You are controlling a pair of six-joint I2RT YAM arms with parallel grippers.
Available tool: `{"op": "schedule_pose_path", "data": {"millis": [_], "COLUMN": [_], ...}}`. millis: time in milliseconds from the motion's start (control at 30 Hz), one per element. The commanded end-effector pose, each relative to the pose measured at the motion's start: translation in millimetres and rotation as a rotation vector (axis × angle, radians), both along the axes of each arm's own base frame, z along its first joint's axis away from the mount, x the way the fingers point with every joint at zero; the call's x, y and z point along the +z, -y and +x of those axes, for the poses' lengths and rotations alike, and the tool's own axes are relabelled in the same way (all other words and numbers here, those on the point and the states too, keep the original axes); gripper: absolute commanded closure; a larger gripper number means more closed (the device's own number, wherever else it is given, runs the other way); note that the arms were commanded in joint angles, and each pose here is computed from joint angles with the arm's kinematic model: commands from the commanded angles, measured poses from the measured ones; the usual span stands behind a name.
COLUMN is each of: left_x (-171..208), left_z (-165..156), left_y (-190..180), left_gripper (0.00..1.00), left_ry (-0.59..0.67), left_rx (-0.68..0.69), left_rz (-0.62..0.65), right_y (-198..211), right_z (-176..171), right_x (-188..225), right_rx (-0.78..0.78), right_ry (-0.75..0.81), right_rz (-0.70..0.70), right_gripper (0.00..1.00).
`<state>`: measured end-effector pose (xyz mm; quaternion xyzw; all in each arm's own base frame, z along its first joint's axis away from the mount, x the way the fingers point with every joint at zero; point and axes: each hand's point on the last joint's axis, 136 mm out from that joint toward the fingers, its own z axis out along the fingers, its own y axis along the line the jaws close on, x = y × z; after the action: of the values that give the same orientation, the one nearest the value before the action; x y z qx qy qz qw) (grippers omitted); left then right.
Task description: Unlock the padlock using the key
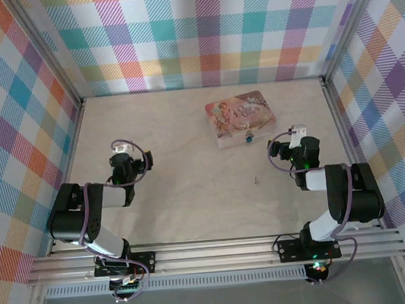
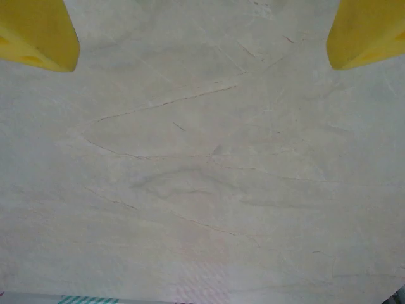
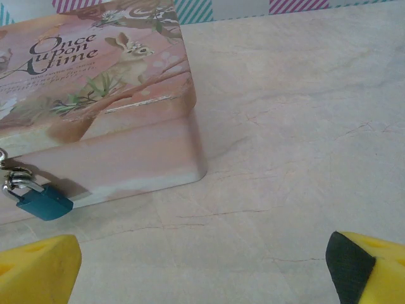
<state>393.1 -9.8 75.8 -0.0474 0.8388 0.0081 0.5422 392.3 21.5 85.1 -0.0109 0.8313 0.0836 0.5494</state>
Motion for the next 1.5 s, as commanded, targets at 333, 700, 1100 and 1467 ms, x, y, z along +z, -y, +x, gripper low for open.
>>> {"op": "schedule_pose_path", "data": {"millis": [333,700,1100,1467], "left_x": [4,4,20,116], "left_z": [5,5,-2,-19], "left_y": [-1,-1,-24,-5], "left_gripper": [0.0,0.0,0.0,0.0], "left_ry": [0.007,0.007,0.048,0.05], "left_rx": [-0.009,-0.01,0.138,0.098], "left_rz": [0.003,0.003,0.008,-0.201], "right_y": [-3,-4,-3,-1], "right_z": [5,5,5,-9], "right_x": [7,7,9,63], "right_rx": [0.021,0.023,0.023,-0.018], "right_ry": [0.021,0.02,0.01,-0.067], "right_rz": [-0.018,-0.019,-0.01,0.091], "right_gripper": [0.0,0.0,0.0,0.0]}}
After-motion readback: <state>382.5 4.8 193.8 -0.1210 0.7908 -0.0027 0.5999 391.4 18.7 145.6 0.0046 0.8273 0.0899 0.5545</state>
